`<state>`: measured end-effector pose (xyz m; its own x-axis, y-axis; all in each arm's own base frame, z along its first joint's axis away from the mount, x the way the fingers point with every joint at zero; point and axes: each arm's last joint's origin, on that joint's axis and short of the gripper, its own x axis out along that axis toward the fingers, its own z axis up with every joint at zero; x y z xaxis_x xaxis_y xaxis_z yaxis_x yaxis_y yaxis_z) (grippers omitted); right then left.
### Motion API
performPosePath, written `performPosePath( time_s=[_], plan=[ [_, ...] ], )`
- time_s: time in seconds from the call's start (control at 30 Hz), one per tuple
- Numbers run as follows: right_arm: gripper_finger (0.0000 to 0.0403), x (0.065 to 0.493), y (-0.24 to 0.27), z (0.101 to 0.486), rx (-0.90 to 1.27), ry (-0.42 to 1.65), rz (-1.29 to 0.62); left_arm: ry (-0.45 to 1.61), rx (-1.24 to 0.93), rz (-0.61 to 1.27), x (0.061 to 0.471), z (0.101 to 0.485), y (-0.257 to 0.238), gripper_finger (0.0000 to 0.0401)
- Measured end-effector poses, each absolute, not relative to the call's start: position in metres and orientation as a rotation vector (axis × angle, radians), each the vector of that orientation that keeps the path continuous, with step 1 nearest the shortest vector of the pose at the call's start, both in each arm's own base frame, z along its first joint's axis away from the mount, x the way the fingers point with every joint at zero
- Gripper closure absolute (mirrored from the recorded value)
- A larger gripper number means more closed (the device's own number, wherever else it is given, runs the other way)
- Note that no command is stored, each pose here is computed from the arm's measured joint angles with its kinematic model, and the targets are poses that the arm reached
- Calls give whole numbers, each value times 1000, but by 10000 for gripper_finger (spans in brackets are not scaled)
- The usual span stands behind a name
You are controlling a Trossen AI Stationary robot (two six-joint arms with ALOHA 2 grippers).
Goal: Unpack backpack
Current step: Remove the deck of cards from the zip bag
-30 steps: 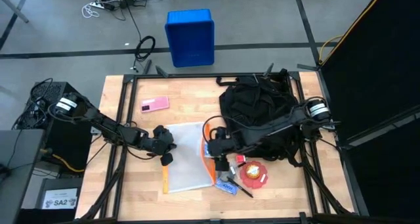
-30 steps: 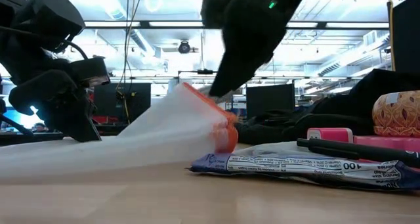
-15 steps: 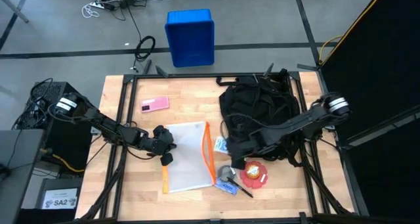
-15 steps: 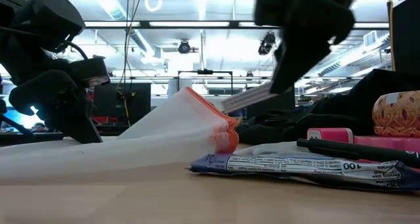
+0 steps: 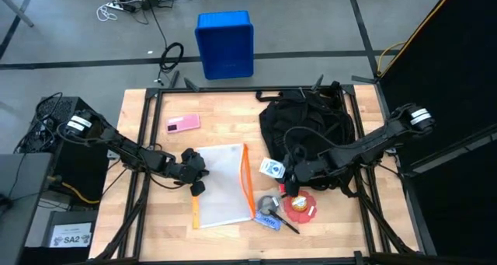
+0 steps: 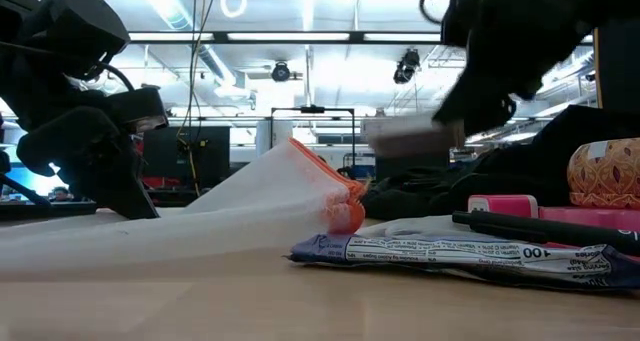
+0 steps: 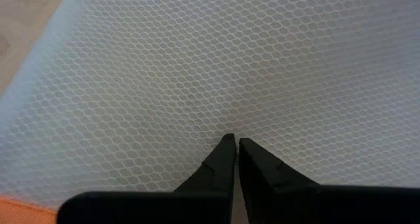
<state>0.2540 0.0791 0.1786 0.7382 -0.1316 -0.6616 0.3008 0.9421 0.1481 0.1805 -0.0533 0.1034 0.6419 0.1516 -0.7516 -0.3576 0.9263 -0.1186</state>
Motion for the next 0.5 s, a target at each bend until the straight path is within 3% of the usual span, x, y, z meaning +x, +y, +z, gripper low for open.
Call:
performPosePath(
  time_s=[0.27, 0.5],
  plan=[
    [90, 273, 78, 147, 294, 837, -227, 808, -272, 295, 182, 104, -54, 401],
    [92, 286, 76, 167, 308, 809, -186, 807, -265, 296, 182, 105, -53, 401]
  ],
)
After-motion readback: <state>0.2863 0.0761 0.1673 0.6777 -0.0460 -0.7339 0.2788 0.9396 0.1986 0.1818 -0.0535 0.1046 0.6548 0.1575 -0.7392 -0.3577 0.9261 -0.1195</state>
